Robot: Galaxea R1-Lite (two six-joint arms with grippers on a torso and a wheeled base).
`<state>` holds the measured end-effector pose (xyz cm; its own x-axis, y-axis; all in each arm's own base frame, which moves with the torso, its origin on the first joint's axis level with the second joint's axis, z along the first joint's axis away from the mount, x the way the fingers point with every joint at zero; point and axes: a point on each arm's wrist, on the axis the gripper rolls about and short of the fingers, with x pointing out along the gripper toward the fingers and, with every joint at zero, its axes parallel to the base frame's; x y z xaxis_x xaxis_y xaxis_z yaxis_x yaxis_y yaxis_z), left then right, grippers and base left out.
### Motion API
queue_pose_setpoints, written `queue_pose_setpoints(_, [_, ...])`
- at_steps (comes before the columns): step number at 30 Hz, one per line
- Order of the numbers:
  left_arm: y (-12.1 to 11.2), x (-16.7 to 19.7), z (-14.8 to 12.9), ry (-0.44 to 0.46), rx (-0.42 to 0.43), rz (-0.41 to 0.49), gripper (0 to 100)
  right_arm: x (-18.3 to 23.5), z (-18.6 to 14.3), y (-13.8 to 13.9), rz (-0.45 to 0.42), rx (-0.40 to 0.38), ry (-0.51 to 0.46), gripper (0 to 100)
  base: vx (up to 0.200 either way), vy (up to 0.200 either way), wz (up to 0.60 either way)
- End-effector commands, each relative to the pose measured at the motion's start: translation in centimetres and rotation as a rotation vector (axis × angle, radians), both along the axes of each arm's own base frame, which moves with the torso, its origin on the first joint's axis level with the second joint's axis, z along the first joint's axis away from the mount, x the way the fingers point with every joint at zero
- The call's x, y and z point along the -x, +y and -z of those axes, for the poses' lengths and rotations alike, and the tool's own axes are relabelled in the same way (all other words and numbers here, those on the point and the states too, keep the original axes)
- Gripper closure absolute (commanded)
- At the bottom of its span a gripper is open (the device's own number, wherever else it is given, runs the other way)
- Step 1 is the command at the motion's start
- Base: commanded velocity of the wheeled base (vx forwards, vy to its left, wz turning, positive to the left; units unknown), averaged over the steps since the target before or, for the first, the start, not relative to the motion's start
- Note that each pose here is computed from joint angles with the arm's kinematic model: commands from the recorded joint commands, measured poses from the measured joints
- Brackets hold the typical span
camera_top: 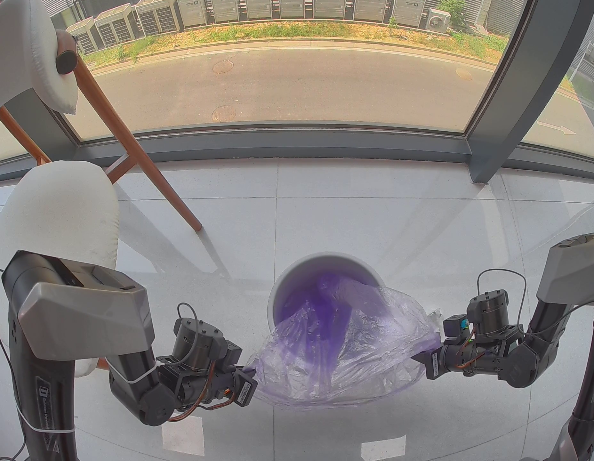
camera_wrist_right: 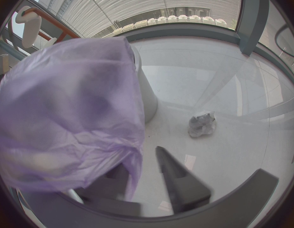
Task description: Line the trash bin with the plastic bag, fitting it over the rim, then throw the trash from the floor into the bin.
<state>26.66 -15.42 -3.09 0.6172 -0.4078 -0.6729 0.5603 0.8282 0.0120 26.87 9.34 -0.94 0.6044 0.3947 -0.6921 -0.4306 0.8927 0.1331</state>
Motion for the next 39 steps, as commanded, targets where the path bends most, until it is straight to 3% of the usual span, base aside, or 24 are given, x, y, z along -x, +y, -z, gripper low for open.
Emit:
queue_pose_setpoints(1, [0.0, 0.4, -0.2, -0.004, 0.008, 0.01, 0, 0.7, 0.1, -0.2, -0.004, -0.01, -0.025, 0, 0.0, 0.0, 0.0])
queue_pose_setpoints(10, [1.2, 2.7, -3.3, -0.094, 0.079, 0.032, 0, 6.4, -1.4, -2.9, -0.085, -0.021, -0.011, 0, 0.0, 0.0, 0.0])
queue_pose_setpoints(14, [3.1, 6.2, -4.1, -0.097, 0.069, 0.093, 0, 6.3, -2.1, -3.2, -0.114, -0.054, -0.155, 0, 0.0, 0.0, 0.0])
queue_pose_setpoints(19, [3.6, 7.9, -4.5, -0.104, 0.035, 0.15, 0, 5.6, -2.2, -3.0, -0.149, -0.061, -0.237, 0, 0.0, 0.0, 0.0])
queue_pose_setpoints(27, [3.2, 7.4, -6.6, -0.213, 0.096, 0.164, 0, 3.0, -4.1, -2.2, -0.157, -0.089, -0.411, 0, 0.0, 0.0, 0.0])
queue_pose_setpoints(30, [2.2, 7.6, -7.4, -0.248, 0.142, 0.233, 0, 1.6, -4.8, -1.7, -0.162, -0.104, -0.476, 0, 0.0, 0.0, 0.0])
queue_pose_setpoints(31, [1.7, 7.8, -7.5, -0.253, 0.163, 0.294, 0, 1.1, -5.1, -1.5, -0.165, -0.11, -0.496, 0, 0.0, 0.0, 0.0])
queue_pose_setpoints(34, [1.1, 8.0, -7.2, -0.265, 0.161, 0.372, 0, 0.7, -5.2, -1.2, -0.172, -0.117, -0.512, 0, 0.0, 0.0, 0.0])
queue_pose_setpoints(39, [-0.4, 6.0, -6.7, -0.287, 0.169, 0.372, 0, 0.6, -5.1, -0.5, -0.191, -0.125, -0.514, 0, 0.0, 0.0, 0.0])
